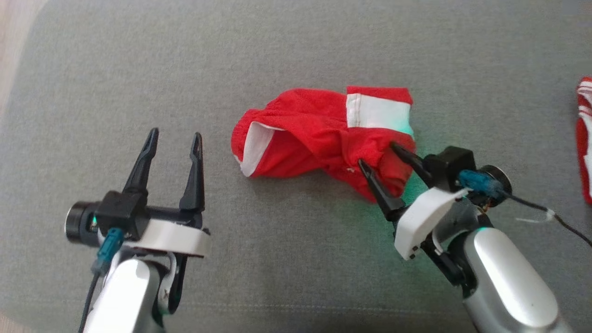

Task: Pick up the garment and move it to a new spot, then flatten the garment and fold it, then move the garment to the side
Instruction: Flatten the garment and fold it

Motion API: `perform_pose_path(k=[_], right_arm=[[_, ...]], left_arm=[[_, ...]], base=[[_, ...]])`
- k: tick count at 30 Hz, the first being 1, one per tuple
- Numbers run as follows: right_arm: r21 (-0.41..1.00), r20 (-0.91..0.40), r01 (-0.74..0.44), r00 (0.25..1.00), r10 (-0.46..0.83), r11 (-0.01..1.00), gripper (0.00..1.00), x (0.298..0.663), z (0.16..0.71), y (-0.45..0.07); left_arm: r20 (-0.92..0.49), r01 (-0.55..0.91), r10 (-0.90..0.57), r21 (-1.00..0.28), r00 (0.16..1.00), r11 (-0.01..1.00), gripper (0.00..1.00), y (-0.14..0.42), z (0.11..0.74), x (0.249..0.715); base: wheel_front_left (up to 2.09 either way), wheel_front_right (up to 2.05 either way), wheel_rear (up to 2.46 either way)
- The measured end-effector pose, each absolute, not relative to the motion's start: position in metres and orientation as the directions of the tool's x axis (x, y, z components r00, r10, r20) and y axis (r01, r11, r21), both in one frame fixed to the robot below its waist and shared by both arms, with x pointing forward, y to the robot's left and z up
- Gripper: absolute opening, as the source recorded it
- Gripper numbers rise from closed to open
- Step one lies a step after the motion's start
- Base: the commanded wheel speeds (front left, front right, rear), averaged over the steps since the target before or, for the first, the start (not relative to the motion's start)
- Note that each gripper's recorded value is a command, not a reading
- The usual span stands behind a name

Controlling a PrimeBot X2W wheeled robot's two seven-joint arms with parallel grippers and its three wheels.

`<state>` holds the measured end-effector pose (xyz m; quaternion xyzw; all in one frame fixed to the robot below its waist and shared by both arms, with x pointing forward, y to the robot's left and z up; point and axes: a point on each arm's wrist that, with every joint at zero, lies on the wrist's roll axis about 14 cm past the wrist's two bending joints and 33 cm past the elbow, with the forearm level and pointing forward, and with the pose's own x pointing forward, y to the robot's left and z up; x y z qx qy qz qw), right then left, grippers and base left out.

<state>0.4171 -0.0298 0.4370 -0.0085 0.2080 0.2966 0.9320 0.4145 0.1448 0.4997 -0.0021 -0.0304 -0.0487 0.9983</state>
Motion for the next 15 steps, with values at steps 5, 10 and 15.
perform_pose_path(k=[5, 10, 15], right_arm=[[0.122, -0.457, -0.582, 0.686, 0.567, 0.804, 0.91, 0.419, 0.417, -0.022], [0.138, -0.441, -0.566, 0.700, 0.562, 0.813, 0.00, 0.428, 0.418, -0.025], [0.187, -0.348, -0.465, 0.792, 0.501, 0.865, 0.00, 0.447, 0.437, -0.048]], left_arm=[[0.053, 0.090, -0.090, -0.005, 0.995, 0.996, 1.00, 0.146, 0.495, 0.421], [0.037, 0.086, -0.086, -0.002, 0.996, 0.996, 1.00, 0.146, 0.489, 0.422], [0.042, 0.095, -0.095, -0.002, 0.995, 0.995, 1.00, 0.144, 0.490, 0.424]], base=[[0.00, 0.00, 0.00], [0.00, 0.00, 0.00], [0.00, 0.00, 0.00]])
